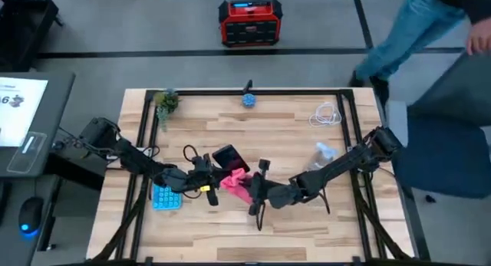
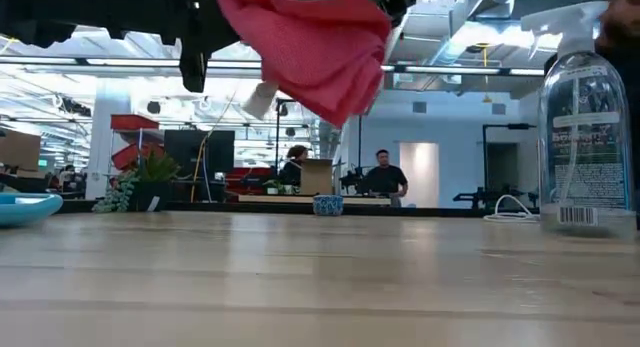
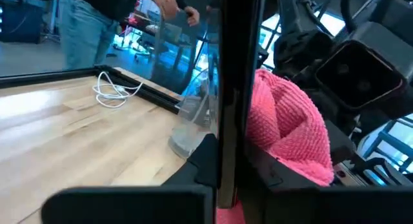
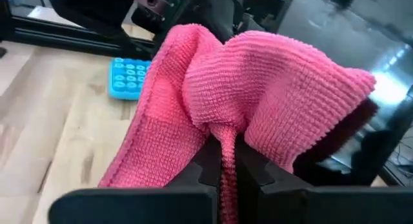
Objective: Apply microfiber cloth
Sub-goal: Wipe the front of the black cellphone using the pink microfiber cloth
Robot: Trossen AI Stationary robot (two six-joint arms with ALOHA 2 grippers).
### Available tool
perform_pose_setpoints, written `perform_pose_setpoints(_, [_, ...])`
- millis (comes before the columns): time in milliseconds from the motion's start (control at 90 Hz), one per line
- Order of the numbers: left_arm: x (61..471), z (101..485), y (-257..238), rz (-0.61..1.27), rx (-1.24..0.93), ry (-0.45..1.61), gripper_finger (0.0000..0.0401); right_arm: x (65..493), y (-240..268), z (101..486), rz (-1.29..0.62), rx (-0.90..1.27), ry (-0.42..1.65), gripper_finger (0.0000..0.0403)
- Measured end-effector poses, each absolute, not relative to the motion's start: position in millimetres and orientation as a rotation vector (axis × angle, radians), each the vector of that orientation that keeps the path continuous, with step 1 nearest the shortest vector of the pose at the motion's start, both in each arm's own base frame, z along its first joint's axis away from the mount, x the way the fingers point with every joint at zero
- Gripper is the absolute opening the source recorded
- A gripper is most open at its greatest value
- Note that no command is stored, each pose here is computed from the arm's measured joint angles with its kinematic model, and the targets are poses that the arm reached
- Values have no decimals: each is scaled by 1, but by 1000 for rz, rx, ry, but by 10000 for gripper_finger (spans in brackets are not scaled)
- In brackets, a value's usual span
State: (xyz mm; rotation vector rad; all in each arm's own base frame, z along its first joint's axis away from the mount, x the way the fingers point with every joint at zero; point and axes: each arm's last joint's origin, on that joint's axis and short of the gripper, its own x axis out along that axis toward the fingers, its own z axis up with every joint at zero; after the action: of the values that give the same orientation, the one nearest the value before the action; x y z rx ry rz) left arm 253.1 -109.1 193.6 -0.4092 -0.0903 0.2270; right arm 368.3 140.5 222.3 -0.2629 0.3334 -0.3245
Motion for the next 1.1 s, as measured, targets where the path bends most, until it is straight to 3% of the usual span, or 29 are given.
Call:
perform_pose_setpoints(244, [251,194,-111,249,-401,-98,9,356,146,224,-690,-342,306,0])
perform_pose_setpoints(411, [251,195,-116,156,-400,-89,9,346,155,228,-847,-411,288,0])
perform_pose_setpoints(600, [250,196,-116,187,-391,-104,9,345,163,227,-705,-433,313,0])
perform_pose_setpoints(867, [249,196,-116,221,-385,-104,9,334,188,240,-692,-577,325,0])
perform_pose_setpoints(1100, [249,196,-114,269,-386,-117,9,329,215,248,-374,-568,295,0])
